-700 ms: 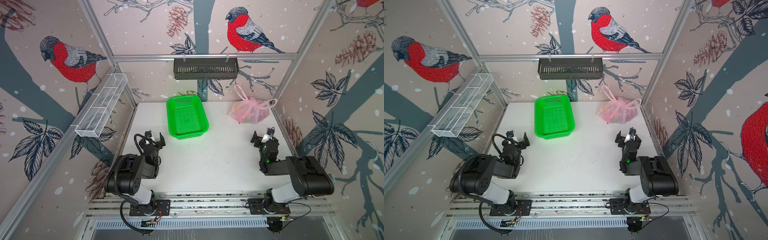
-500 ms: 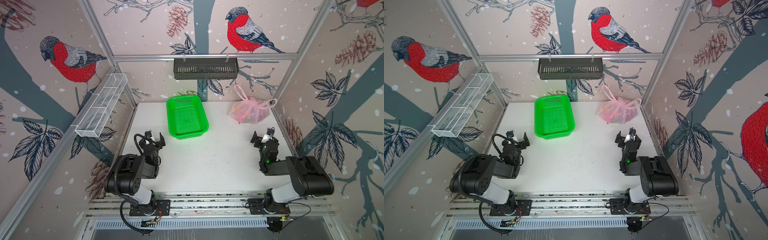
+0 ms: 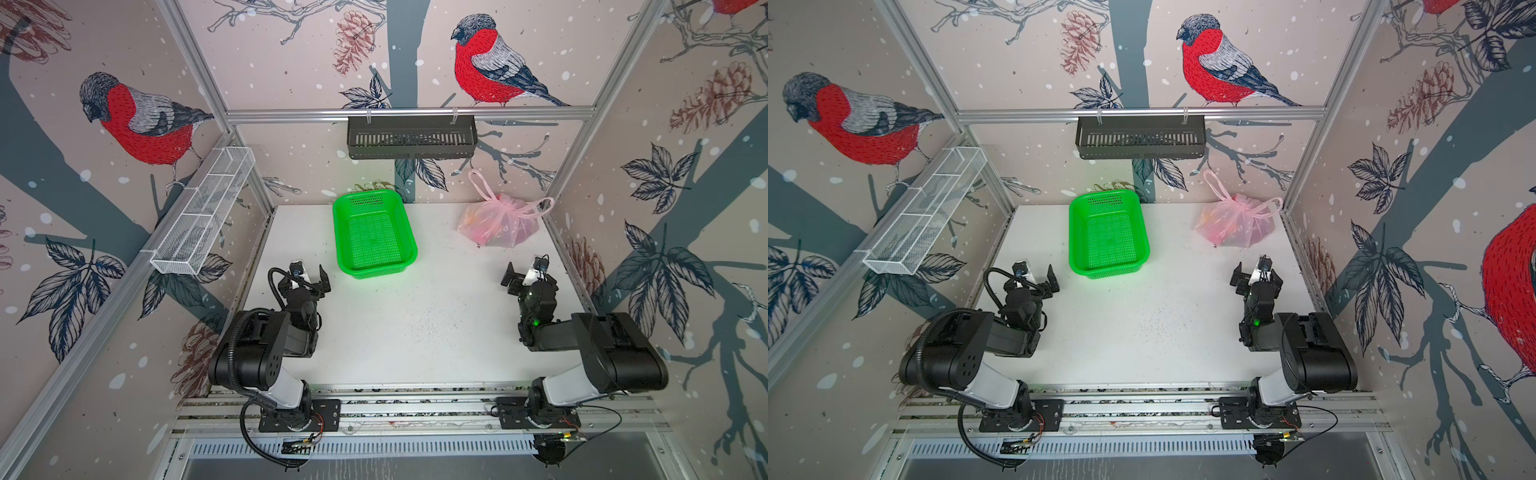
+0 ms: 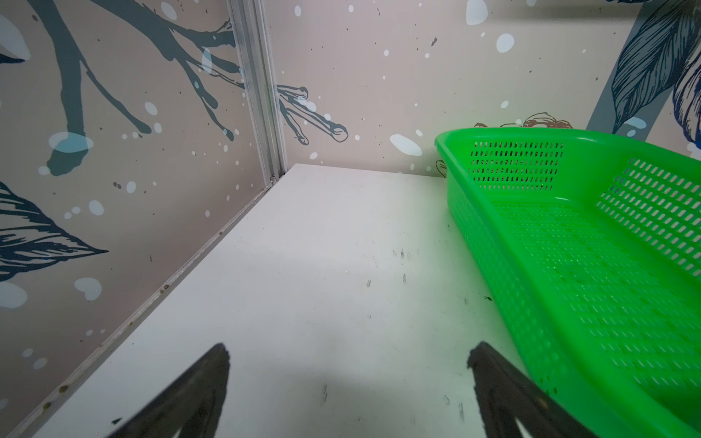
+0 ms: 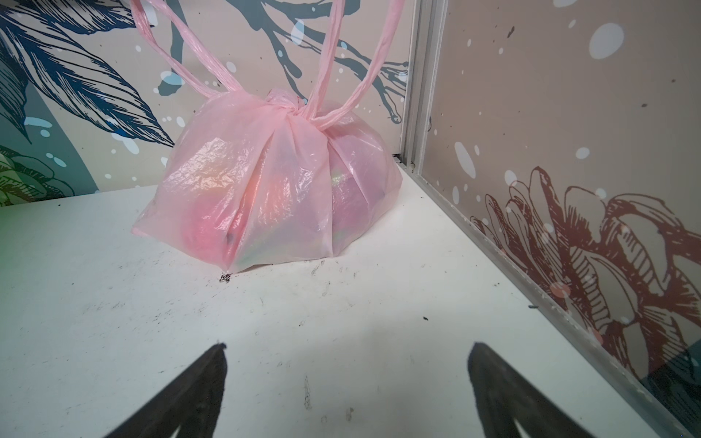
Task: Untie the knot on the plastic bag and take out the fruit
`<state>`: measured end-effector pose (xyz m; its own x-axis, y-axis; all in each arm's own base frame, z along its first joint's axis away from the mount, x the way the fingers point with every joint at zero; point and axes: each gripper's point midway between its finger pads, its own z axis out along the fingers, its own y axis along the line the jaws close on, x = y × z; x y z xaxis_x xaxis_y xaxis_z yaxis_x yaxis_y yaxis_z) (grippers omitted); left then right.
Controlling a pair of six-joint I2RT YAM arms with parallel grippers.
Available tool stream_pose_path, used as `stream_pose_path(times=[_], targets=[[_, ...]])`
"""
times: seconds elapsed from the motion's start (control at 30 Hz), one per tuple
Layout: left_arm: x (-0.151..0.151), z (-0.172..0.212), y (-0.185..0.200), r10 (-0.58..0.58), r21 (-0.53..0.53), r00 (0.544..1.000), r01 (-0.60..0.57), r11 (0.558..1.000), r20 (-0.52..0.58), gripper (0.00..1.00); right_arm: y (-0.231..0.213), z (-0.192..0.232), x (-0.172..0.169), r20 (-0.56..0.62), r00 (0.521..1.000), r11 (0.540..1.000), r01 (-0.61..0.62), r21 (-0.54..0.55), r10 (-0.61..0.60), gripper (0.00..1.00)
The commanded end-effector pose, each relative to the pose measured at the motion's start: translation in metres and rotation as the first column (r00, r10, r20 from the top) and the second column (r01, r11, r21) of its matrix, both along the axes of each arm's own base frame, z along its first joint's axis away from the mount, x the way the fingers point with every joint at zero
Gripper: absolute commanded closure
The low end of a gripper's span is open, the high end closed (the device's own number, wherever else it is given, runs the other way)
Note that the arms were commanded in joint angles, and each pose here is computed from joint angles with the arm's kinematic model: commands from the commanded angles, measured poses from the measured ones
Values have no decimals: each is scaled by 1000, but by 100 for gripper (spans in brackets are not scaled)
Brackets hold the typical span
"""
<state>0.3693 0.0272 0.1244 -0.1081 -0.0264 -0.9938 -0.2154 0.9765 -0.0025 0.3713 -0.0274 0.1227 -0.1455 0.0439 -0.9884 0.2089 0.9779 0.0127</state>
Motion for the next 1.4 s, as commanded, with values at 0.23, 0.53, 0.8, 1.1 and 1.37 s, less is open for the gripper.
stream_pose_path(times=[0.23,0.53,0.8,1.1,1.37], targets=[[1,8,1,4,3,1000,-4,1000,29,2,0,4,0,11,1000,1000,-3,-9,3,1],[2,7,1,4,4,1000,-4,1000,29,2,0,3,0,11,1000,1000,-2,-8,2,1],[2,8,0,3,3,1000,-3,1000,29,2,0,3,0,10,1000,1000,-1,-8,1,1],[2,28,5,34,-4,999,-34,999,30,2,4,25,19,-39,999,1000,-5,-5,5,1],[5,55,18,130,-192,989,-142,971,-74,2,-16,26,27,-293,946,932,227,283,-141,1]])
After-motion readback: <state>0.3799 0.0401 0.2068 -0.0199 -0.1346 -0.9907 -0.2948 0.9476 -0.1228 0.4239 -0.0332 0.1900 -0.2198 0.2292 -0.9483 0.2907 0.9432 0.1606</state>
